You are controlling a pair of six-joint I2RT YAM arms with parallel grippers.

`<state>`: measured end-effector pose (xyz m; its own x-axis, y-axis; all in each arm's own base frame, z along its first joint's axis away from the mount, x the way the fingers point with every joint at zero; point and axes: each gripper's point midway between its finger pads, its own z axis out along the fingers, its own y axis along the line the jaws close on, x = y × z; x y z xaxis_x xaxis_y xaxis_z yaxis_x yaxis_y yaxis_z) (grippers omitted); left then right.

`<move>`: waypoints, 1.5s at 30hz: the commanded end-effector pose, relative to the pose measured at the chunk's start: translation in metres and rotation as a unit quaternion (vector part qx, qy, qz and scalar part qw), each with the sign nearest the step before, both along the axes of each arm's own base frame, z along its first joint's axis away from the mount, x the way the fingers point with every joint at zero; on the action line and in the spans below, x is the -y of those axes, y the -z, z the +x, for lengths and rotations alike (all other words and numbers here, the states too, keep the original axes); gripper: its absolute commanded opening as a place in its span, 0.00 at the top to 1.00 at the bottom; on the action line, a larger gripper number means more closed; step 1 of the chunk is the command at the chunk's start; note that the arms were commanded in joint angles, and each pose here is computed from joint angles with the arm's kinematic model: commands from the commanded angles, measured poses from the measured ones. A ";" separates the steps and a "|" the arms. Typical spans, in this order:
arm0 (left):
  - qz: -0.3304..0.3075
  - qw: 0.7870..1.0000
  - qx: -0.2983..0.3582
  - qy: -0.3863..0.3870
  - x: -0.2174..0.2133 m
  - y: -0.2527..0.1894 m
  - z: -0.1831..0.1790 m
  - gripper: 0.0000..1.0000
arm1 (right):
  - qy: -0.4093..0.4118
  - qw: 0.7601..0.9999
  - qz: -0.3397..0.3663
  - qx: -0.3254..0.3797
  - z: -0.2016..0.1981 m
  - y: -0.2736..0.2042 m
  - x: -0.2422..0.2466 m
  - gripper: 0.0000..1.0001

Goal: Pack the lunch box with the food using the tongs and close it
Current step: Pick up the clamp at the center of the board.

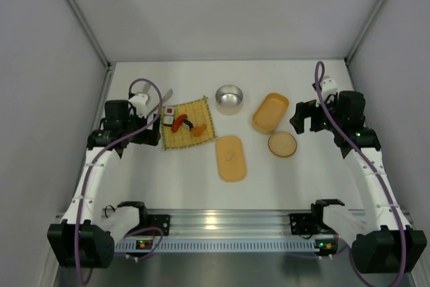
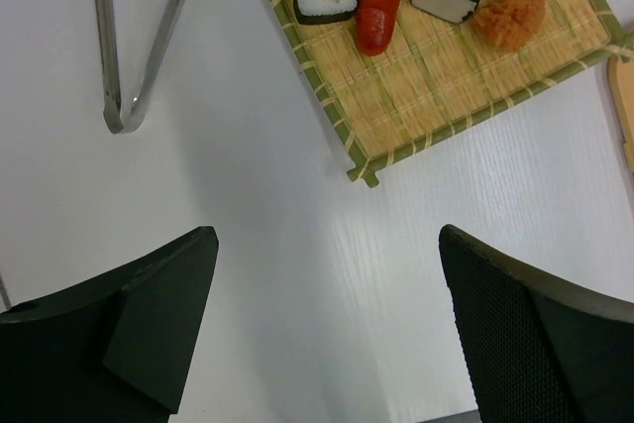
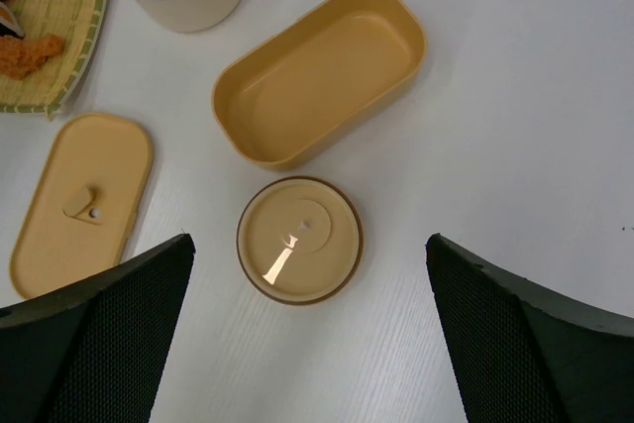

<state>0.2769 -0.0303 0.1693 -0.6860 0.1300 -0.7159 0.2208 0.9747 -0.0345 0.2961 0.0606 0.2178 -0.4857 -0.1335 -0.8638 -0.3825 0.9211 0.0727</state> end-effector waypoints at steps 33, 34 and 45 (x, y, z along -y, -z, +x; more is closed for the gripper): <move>0.053 0.984 -0.098 0.141 -0.108 0.068 0.109 0.02 | -0.023 1.000 0.010 -0.012 0.007 -0.004 -0.010 0.01; 0.050 0.984 -0.091 0.144 -0.106 0.068 0.112 0.02 | -0.023 1.000 0.009 -0.010 0.008 -0.006 -0.010 0.01; 0.060 0.986 -0.077 0.138 -0.113 0.100 0.151 0.02 | -0.020 0.999 0.007 -0.024 0.013 0.000 -0.008 0.01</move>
